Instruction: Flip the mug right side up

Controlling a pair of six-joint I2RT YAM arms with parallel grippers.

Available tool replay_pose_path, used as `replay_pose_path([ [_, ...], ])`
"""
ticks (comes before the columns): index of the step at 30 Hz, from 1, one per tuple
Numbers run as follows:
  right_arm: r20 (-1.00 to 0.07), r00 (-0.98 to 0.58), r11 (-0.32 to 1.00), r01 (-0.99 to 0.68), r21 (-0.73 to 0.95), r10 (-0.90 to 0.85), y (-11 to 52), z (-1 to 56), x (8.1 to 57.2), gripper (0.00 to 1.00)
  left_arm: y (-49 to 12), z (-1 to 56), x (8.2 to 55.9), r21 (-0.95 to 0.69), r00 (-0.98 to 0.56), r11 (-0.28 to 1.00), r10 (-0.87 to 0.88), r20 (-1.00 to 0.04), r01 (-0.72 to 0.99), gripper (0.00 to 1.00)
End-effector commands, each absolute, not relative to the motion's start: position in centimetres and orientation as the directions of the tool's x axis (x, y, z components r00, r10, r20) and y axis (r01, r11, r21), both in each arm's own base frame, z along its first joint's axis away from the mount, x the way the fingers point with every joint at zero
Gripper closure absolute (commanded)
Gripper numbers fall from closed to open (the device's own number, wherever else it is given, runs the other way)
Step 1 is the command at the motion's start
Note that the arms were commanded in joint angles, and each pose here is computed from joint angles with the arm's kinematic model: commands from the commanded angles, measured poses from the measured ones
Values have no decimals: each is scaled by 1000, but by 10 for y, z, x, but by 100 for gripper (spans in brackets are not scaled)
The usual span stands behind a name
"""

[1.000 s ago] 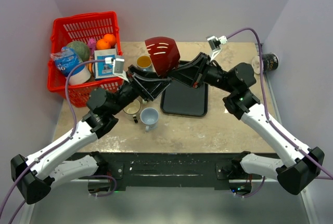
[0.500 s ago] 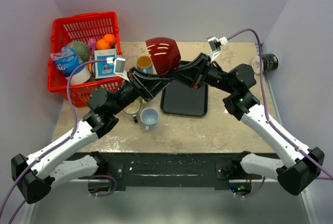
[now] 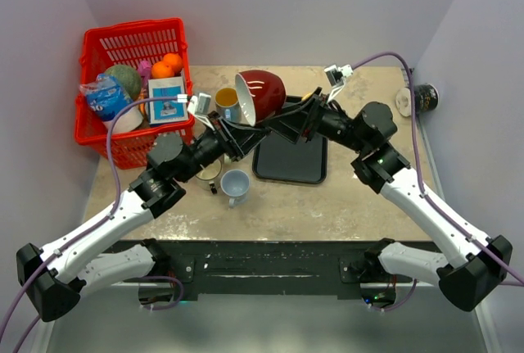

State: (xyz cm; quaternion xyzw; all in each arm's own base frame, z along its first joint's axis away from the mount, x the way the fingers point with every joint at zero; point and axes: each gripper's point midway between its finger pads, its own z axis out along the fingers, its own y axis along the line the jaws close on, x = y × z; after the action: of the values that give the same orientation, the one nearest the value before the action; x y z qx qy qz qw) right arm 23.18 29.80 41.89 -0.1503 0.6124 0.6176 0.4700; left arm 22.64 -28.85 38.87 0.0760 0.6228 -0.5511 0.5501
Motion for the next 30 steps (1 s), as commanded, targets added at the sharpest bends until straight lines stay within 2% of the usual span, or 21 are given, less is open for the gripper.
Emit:
replay_pose_path([
  [1, -791, -423, 296, -763, 574, 442, 283, 426, 240, 23, -270, 422, 228, -535, -254, 425, -559, -790, 730, 100],
  [5, -793, -410, 457, -657, 600, 451, 267, 400, 262, 18, -263, 421, 234, -513, -224, 490, -532, -816, 704, 100],
  [9, -784, -400, 626, -473, 620, 475, 240, 364, 286, 14, -258, 416, 238, -487, -217, 554, -481, -849, 675, 100],
  [14, -770, -379, 736, -267, 622, 513, 210, 337, 304, 13, -257, 410, 241, -438, -226, 607, -396, -890, 662, 100],
  [15, -767, -394, 761, -215, 612, 506, 203, 326, 305, 12, -261, 390, 242, -436, -280, 626, -337, -899, 646, 100],
  [18, -768, -378, 803, -99, 588, 517, 186, 313, 312, 12, -266, 366, 240, -422, -347, 651, -250, -904, 630, 100],
  [24, -782, -352, 827, -40, 561, 514, 172, 309, 318, 12, -266, 332, 231, -396, -406, 681, -157, -900, 616, 100],
  [30, -796, -345, 847, -9, 532, 496, 163, 303, 322, 12, -290, 252, 202, -267, -480, 710, 113, -870, 652, 100],
])
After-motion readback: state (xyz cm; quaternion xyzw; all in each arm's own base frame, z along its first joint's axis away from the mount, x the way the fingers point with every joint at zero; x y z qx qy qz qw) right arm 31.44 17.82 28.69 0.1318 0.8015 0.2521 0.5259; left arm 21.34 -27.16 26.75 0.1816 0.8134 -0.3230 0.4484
